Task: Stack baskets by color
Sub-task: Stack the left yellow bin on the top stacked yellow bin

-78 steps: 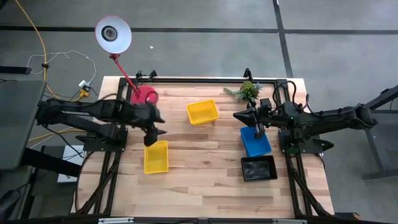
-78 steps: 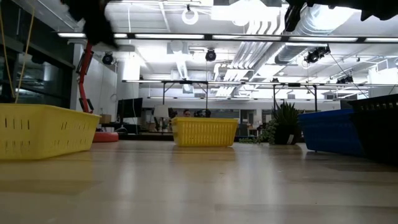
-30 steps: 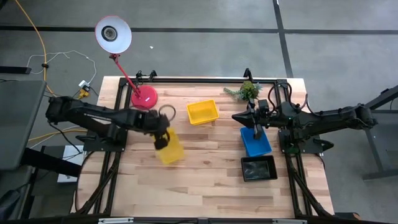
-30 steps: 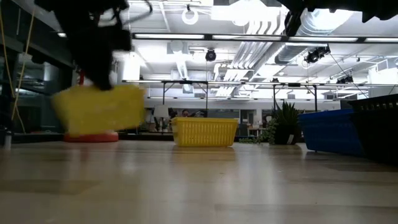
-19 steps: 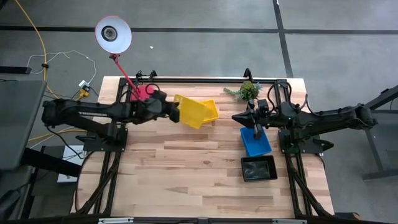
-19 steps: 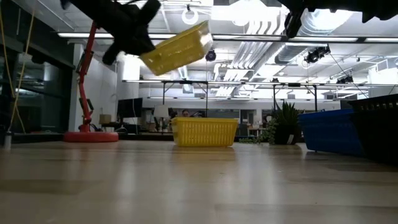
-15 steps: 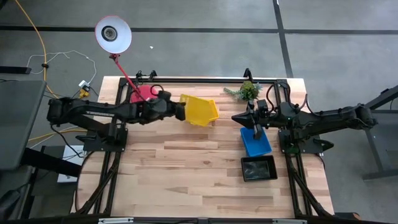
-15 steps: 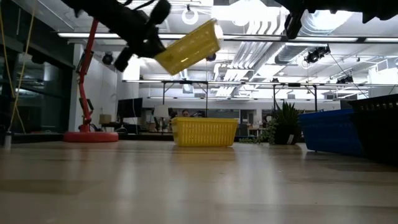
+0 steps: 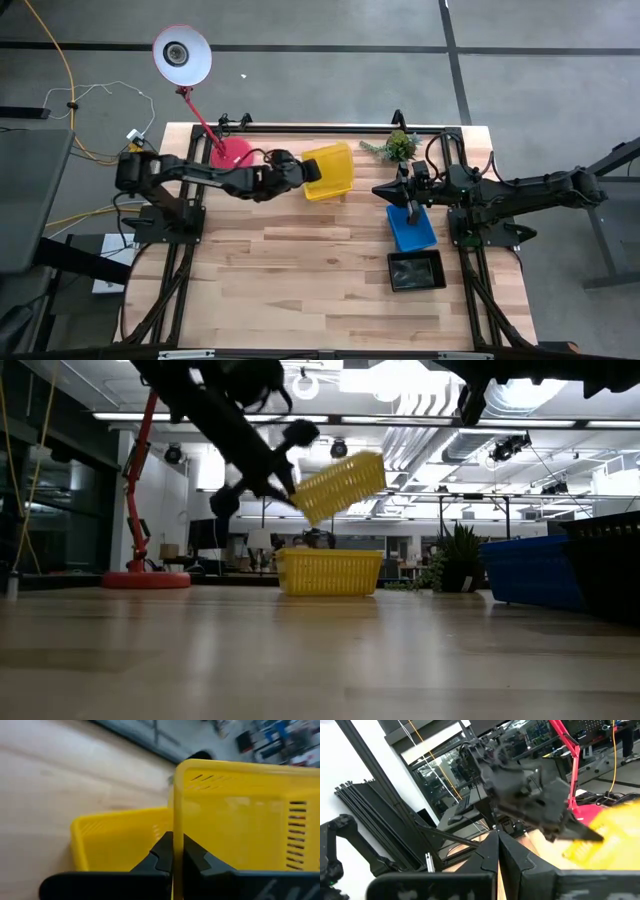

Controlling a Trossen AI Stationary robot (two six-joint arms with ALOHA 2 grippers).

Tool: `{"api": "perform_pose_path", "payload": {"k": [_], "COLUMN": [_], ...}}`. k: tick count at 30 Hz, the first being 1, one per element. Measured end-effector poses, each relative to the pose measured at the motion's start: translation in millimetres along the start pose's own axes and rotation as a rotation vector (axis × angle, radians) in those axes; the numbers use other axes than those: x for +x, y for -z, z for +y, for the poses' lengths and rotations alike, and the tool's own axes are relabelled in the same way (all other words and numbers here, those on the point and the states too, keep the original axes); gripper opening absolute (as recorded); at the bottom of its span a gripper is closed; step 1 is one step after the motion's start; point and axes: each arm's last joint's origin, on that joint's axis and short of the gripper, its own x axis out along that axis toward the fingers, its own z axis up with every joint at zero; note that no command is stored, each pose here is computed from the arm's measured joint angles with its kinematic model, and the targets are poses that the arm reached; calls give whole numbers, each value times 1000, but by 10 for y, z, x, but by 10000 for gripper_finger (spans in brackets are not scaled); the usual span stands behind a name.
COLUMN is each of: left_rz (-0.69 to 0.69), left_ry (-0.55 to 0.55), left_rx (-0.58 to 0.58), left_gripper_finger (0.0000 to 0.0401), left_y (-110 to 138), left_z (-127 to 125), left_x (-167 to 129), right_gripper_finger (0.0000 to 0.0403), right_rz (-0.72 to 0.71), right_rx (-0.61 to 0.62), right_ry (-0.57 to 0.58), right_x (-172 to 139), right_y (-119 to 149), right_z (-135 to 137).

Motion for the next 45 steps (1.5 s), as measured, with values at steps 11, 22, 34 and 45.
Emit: {"api": "perform_pose_path", "payload": {"k": [11,22,34,45], "left_rz": [93,109,85,114], "left_ry": [-101,-231,-252,-239], "left_rx": [-12,77,210,277], "left_gripper_finger": [0,0,0,0], "left_y": [156,165,3,5], "left_z": [190,321,288,281], "left_x": [249,199,-3,-5], "right_gripper_finger": [0,0,0,0], "right_rz": [12,41,33,23], "right_rx": [0,-2,-5,-6], "right_ry": [6,25,77,107], "right_x": [0,0,-2,-3], "right_y": [11,41,45,45], "right_z": [-6,-22,-47,-57]}}
